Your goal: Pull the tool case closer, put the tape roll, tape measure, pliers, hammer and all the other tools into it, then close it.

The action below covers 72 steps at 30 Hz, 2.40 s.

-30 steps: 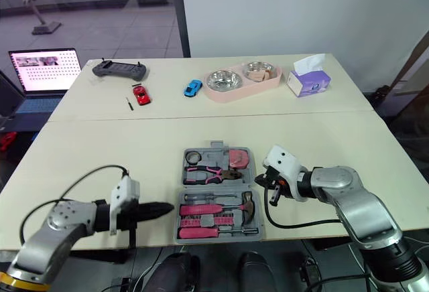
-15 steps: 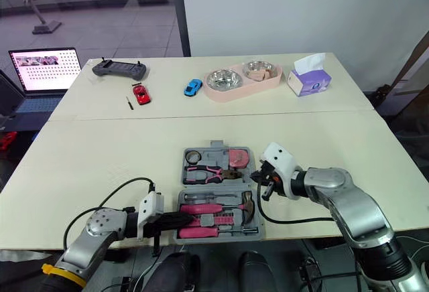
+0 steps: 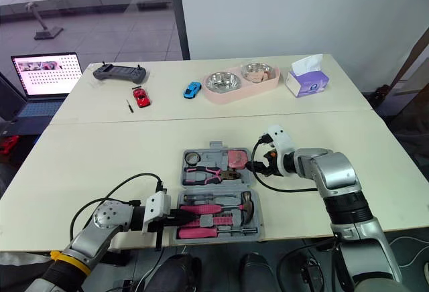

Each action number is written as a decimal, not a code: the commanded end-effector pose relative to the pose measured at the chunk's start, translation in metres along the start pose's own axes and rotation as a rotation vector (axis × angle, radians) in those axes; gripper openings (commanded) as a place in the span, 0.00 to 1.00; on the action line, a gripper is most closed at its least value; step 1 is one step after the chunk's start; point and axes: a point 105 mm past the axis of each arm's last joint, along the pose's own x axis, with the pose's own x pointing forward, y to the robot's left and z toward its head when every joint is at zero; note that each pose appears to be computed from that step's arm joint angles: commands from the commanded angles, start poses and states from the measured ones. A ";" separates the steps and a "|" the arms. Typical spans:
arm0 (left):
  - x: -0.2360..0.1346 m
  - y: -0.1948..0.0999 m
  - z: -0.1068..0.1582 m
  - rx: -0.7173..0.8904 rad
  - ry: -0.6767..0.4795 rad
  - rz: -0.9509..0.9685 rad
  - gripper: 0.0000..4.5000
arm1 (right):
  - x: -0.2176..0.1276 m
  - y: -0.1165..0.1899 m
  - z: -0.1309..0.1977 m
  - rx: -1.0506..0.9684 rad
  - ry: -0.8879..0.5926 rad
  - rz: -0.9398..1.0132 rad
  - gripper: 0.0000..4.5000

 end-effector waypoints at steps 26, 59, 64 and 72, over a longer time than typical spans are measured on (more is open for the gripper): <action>-0.024 0.005 -0.045 0.019 0.258 -0.015 0.00 | 0.050 0.024 0.033 0.370 -0.096 0.336 0.99; -0.034 0.026 -0.029 0.032 0.236 0.061 0.00 | -0.021 0.048 0.036 -0.017 -0.196 0.562 0.99; -0.039 0.031 -0.014 0.006 0.189 0.100 0.00 | -0.024 0.047 0.036 -0.032 -0.200 0.571 0.99; -0.046 0.029 -0.005 -0.023 0.175 0.122 0.00 | -0.023 0.045 0.035 -0.045 -0.198 0.582 0.99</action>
